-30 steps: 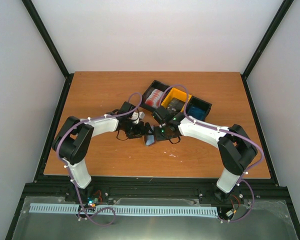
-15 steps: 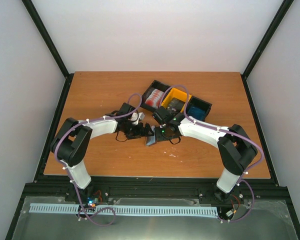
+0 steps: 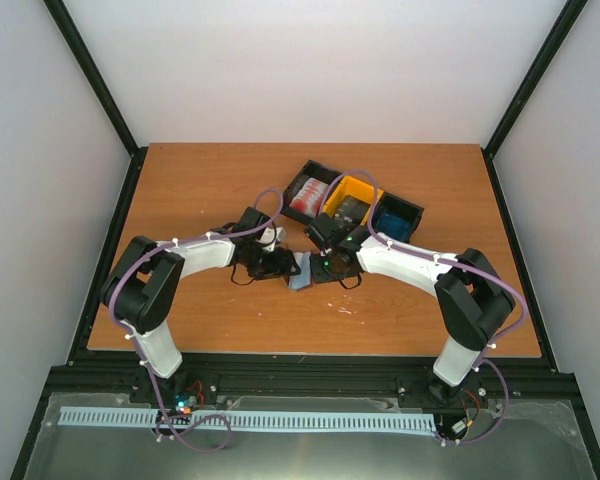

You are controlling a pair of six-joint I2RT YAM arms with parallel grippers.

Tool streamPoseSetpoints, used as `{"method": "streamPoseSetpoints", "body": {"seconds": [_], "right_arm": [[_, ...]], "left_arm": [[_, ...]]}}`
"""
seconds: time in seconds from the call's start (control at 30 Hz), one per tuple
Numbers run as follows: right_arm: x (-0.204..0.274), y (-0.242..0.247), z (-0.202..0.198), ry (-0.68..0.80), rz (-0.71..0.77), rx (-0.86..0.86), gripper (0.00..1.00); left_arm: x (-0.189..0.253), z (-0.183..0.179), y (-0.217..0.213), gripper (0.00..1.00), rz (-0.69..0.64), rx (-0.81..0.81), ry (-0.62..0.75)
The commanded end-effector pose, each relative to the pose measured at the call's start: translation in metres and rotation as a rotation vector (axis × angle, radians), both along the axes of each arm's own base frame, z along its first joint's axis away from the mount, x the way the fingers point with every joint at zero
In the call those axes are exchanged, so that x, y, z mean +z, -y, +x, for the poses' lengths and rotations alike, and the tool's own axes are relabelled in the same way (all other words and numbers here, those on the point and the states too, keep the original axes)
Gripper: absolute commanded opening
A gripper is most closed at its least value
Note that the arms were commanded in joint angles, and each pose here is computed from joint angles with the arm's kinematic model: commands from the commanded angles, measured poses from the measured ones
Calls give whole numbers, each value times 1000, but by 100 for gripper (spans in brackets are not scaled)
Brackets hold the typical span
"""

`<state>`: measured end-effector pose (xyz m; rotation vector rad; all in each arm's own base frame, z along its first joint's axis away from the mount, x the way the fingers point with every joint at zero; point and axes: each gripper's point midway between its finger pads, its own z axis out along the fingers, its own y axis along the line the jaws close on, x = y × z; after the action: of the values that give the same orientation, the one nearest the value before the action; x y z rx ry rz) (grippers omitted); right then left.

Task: Put the credit cards into the card holder
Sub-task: Open the card holder at the center of the board.

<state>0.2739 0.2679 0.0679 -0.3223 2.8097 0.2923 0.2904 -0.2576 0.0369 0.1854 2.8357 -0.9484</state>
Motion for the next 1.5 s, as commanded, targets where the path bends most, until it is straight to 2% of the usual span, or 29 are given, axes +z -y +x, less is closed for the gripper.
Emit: {"method": "streamPoseSetpoints", "body": {"seconds": [0.0, 0.07, 0.1, 0.2, 0.27, 0.47, 0.67, 0.77, 1.07, 1.27, 1.33, 1.47], "right_arm": [[5, 13, 5, 34, -31, -45, 3], [9, 20, 7, 54, -59, -71, 5], [12, 24, 9, 65, -75, -85, 9], [28, 28, 14, 103, -86, -112, 29], [42, 22, 17, 119, -47, -102, 33], [77, -16, 17, 133, 159, -30, 31], [59, -53, 14, 34, 281, 27, 9], [42, -57, 14, -2, 273, 22, 7], [1, -61, 11, -91, 226, 26, 6], [-27, -66, 9, -139, 210, 42, 6], [-32, -70, 6, -155, 222, 62, 10], [-35, -71, 4, -161, 238, 70, 23]], "left_arm": [[-19, -9, -16, 66, 109, 23, -50], [-17, -7, -15, 60, 109, 26, -42], [-16, -7, -15, 58, 108, 25, -39], [-13, -7, -12, 52, 93, 19, -41], [-11, -7, -9, 49, 72, 12, -41], [-5, -8, -4, 44, 36, 10, -49], [-4, -9, -4, 44, 34, 14, -50], [-7, -10, -5, 44, 36, 18, -57], [-10, -11, -8, 43, 51, 24, -60], [-2, -12, -14, 50, 60, 59, -46], [0, -13, -16, 52, 66, 73, -44], [11, -14, -24, 58, 83, 108, -19]]}}
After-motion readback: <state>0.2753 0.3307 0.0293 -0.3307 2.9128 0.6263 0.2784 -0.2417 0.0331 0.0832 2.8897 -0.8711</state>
